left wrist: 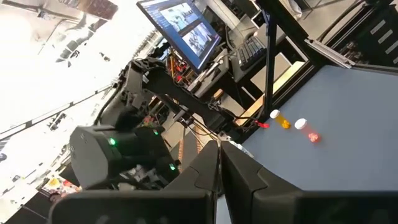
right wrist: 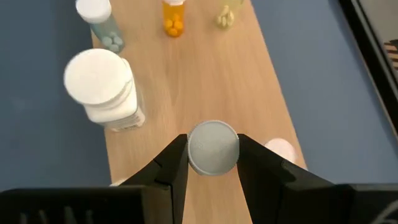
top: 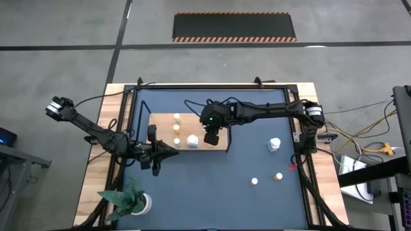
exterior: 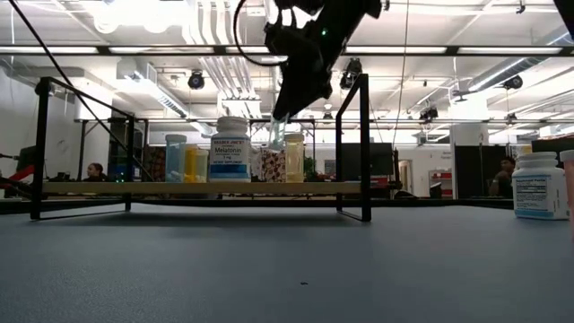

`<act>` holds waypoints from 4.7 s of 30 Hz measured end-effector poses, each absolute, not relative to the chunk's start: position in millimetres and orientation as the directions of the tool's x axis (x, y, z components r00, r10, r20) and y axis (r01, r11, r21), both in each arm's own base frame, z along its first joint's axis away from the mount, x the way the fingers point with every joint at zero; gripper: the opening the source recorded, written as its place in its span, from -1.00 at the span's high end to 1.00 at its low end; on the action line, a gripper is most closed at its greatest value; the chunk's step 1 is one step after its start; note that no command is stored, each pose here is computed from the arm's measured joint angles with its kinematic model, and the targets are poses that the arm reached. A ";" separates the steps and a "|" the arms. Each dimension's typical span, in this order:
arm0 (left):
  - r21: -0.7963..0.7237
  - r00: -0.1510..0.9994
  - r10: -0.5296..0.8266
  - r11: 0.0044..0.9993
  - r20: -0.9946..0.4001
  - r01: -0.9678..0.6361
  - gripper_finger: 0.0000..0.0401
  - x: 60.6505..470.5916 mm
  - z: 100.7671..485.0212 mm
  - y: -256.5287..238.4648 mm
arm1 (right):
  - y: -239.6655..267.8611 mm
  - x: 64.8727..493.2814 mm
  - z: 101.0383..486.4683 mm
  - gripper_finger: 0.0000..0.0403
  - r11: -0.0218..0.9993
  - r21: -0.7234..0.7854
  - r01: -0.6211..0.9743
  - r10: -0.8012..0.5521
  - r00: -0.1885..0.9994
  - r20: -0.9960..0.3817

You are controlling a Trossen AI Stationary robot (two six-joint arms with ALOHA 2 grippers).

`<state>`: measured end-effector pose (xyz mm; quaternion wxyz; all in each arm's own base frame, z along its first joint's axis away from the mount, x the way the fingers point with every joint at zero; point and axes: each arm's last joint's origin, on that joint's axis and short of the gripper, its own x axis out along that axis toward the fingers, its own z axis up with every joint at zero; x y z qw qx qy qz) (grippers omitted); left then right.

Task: Pick and place medicine bottles onto shelf by color
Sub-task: Put the green pill bottle on the shelf, then put the white pill bottle on the shelf

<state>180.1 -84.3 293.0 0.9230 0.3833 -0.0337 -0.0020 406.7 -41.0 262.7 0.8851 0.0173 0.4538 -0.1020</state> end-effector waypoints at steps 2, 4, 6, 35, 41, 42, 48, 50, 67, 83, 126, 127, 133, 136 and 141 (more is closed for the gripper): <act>0.708 0.998 -0.030 0.706 0.060 -0.022 1.00 180.1 293.0 -84.3 | -41.4 411.0 253.6 0.45 0.980 -0.071 0.185 -0.163 0.553 -0.817; 0.708 0.998 -0.030 0.706 0.061 -0.022 1.00 180.1 293.0 -84.3 | -41.8 414.3 243.9 0.45 0.981 -0.076 0.180 -0.162 0.529 -0.833; 0.708 0.998 -0.030 0.706 0.060 -0.022 1.00 180.1 293.0 -84.3 | -42.7 416.3 238.9 0.45 0.980 -0.078 0.181 -0.162 0.513 -0.843; 0.708 0.998 -0.030 0.705 0.059 -0.021 1.00 180.1 292.6 -84.3 | -44.9 418.9 235.5 0.16 0.980 -0.082 0.183 -0.162 0.483 -0.860; 0.709 0.998 -0.030 0.705 0.059 -0.021 1.00 180.1 292.6 -84.3 | -45.3 422.8 253.2 0.17 0.982 -0.091 0.166 -0.165 0.513 -0.842; 0.709 0.998 -0.030 0.705 0.059 -0.021 1.00 180.1 292.6 -84.3 | -45.4 423.4 255.9 0.18 0.983 -0.096 0.159 -0.166 0.520 -0.838; 0.714 0.998 -0.030 0.700 0.059 -0.021 1.00 180.1 292.6 -84.3 | -45.5 424.4 259.6 0.44 0.985 -0.118 0.128 -0.168 0.530 -0.831; 0.714 0.998 -0.030 0.700 0.059 -0.021 1.00 180.1 292.6 -84.3 | -45.4 423.6 256.9 0.57 0.985 -0.121 0.122 -0.168 0.523 -0.836; 0.714 0.998 -0.030 0.699 0.059 -0.021 1.00 180.0 292.5 -84.2 | -45.8 422.2 240.5 0.94 0.982 -0.139 0.124 -0.184 0.517 -0.836; 0.714 0.998 -0.030 0.699 0.058 -0.021 1.00 180.0 292.4 -84.2 | -45.5 419.1 236.8 0.94 0.983 -0.140 0.118 -0.180 0.485 -0.856; 0.714 0.998 -0.030 0.700 0.058 -0.021 1.00 180.0 292.4 -84.3 | -44.6 412.0 240.2 0.94 0.984 -0.137 0.115 -0.174 0.432 -0.885; 0.714 0.998 -0.030 0.700 0.059 -0.021 1.00 180.0 292.5 -84.3 | -44.6 412.0 240.2 0.94 0.984 -0.137 0.115 -0.174 0.433 -0.885; 0.714 0.998 -0.030 0.699 0.058 -0.021 1.00 180.0 292.4 -84.2 | -44.4 410.6 244.1 0.94 0.984 -0.137 0.117 -0.175 0.443 -0.879; 0.714 0.998 -0.030 0.700 0.058 -0.021 1.00 180.0 292.4 -84.2 | -44.3 409.7 248.3 0.94 0.983 -0.137 0.119 -0.177 0.456 -0.872; 0.714 0.998 -0.030 0.700 0.058 -0.021 1.00 180.0 292.4 -84.2 | -44.4 409.5 254.1 0.94 0.983 -0.138 0.123 -0.181 0.483 -0.857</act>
